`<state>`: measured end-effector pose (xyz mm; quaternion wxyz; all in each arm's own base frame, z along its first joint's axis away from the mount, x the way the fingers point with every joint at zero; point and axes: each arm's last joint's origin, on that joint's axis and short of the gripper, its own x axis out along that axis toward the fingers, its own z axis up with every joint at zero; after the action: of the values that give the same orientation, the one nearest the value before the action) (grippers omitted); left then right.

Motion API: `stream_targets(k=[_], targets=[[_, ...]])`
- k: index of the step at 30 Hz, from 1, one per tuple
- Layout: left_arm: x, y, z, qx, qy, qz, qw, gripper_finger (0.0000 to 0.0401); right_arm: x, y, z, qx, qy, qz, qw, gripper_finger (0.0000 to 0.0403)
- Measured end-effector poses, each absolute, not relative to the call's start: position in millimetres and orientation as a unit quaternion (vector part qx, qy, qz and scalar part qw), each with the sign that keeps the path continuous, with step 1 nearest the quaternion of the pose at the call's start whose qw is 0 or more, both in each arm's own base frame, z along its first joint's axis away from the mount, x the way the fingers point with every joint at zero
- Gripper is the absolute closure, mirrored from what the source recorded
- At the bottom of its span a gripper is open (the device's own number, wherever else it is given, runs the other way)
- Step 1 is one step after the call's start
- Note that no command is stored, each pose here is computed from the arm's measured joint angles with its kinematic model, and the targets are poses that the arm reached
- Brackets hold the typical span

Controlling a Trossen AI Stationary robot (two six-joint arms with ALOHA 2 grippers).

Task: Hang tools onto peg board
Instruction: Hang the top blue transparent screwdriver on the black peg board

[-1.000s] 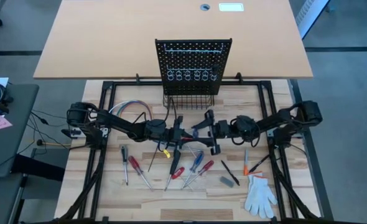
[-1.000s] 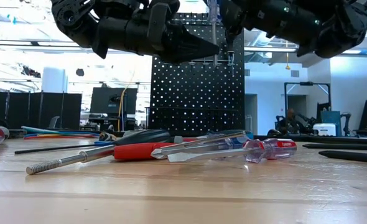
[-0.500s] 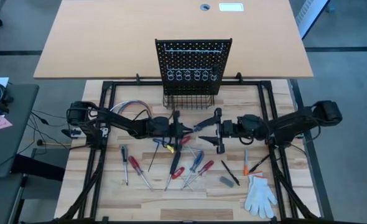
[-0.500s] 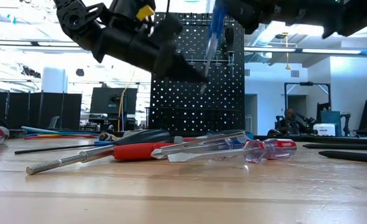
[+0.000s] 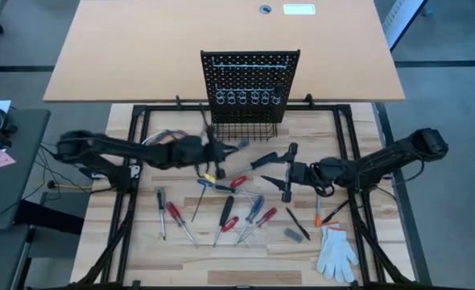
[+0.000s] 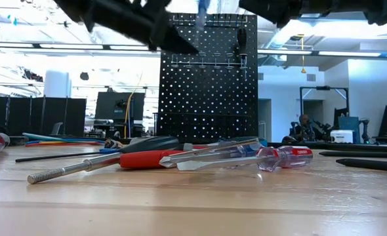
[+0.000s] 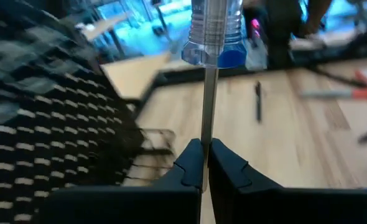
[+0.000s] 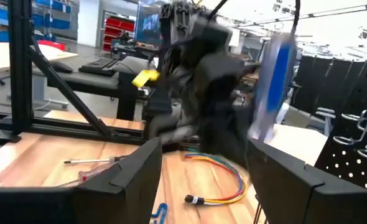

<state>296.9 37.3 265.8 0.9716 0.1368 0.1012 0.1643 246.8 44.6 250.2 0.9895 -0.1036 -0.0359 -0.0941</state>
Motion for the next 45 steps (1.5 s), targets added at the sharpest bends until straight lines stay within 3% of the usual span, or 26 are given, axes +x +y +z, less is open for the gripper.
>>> stream_targets(k=[4, 13, 18, 30, 45], targets=[[276.3, 54.9, 299.9, 0.132, 0.053, 0.183, 0.973, 0.0401, 250.6, 41.6, 246.1, -0.104, -0.031, -0.101, 0.989, 0.0166], [260.1, 100.9, 382.2, 0.122, 0.049, 0.200, 0.971, 0.0401, 254.6, 31.3, 243.3, -0.075, -0.031, -0.121, 0.989, 0.0166], [254.4, 131.7, 406.0, 0.106, 0.045, 0.218, 0.969, 0.0401, 254.6, 32.0, 242.4, -0.075, -0.026, -0.119, 0.990, 0.0166], [255.0, 203.4, 384.5, 0.029, 0.075, 0.246, 0.966, 0.0401, 254.7, 32.3, 240.5, -0.078, -0.017, -0.118, 0.990, 0.0165], [257.0, 208.9, 381.0, 0.012, 0.073, 0.252, 0.965, 0.0401, 254.8, 32.3, 238.0, -0.078, -0.004, -0.117, 0.990, 0.0165]])
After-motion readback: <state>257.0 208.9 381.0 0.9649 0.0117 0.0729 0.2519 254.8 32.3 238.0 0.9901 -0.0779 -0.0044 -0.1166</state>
